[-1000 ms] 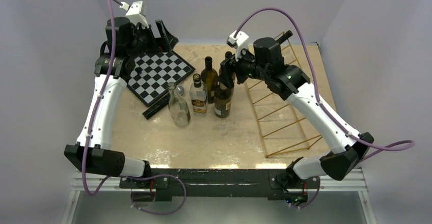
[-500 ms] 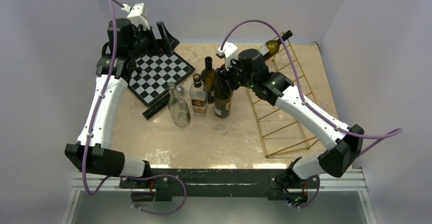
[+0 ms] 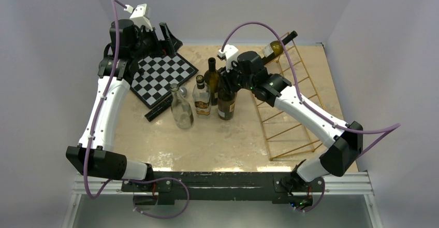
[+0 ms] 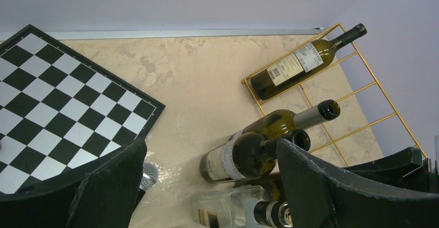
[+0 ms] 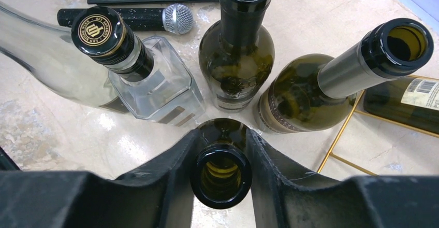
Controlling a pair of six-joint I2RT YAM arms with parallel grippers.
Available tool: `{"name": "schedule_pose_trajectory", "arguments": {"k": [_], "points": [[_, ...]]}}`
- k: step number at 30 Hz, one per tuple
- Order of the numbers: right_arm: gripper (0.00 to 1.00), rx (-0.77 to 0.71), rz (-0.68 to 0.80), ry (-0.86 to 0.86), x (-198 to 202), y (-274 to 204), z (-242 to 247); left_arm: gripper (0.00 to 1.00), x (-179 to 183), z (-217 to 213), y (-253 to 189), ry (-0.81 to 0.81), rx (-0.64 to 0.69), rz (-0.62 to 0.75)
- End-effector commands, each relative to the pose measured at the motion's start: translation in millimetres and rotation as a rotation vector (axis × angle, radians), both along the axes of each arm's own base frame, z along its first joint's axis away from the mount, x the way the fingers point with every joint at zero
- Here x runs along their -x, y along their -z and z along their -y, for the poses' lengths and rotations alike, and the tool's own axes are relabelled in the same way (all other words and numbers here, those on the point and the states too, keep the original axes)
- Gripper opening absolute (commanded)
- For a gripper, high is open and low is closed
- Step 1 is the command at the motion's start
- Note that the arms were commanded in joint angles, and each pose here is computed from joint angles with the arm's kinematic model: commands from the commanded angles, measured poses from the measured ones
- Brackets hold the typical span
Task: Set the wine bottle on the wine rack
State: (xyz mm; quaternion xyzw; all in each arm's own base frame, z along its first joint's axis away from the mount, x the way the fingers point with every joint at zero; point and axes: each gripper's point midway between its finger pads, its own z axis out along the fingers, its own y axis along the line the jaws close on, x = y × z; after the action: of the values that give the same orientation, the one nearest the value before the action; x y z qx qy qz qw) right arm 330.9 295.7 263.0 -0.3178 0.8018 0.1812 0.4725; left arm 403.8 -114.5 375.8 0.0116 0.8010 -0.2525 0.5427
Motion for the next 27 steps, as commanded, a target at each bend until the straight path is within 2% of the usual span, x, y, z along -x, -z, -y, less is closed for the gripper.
{"name": "schedule_pose_trajectory", "arguments": {"k": [1, 4, 8, 13, 19, 27], "points": [[0.38, -0.027, 0.023, 0.012, 3.6, -12.0, 2.9, 0.99, 5.8, -1.4, -21.7, -0.004, 0.009, 0.066], [0.25, -0.026, 0.023, 0.014, 4.7, -12.7, 4.8, 0.99, 5.8, -1.6, -21.7, -0.005, 0.01, 0.065], [0.0, -0.024, 0.02, 0.014, 5.1, -18.1, 5.1, 0.99, 5.8, -1.9, -21.2, -0.007, 0.01, 0.063], [0.0, -0.063, 0.037, -0.02, 11.7, -38.3, 1.6, 0.99, 5.3, -1.8, -23.8, -0.007, 0.011, 0.068], [0.0, -0.141, 0.096, -0.055, 24.0, -85.2, 8.8, 0.99, 8.5, -1.8, -28.2, -0.003, 0.008, 0.076], [0.0, -0.186, 0.116, 0.058, 12.4, -117.0, 50.8, 0.99, 6.5, -1.7, -32.1, -0.001, 0.005, 0.082]]}}
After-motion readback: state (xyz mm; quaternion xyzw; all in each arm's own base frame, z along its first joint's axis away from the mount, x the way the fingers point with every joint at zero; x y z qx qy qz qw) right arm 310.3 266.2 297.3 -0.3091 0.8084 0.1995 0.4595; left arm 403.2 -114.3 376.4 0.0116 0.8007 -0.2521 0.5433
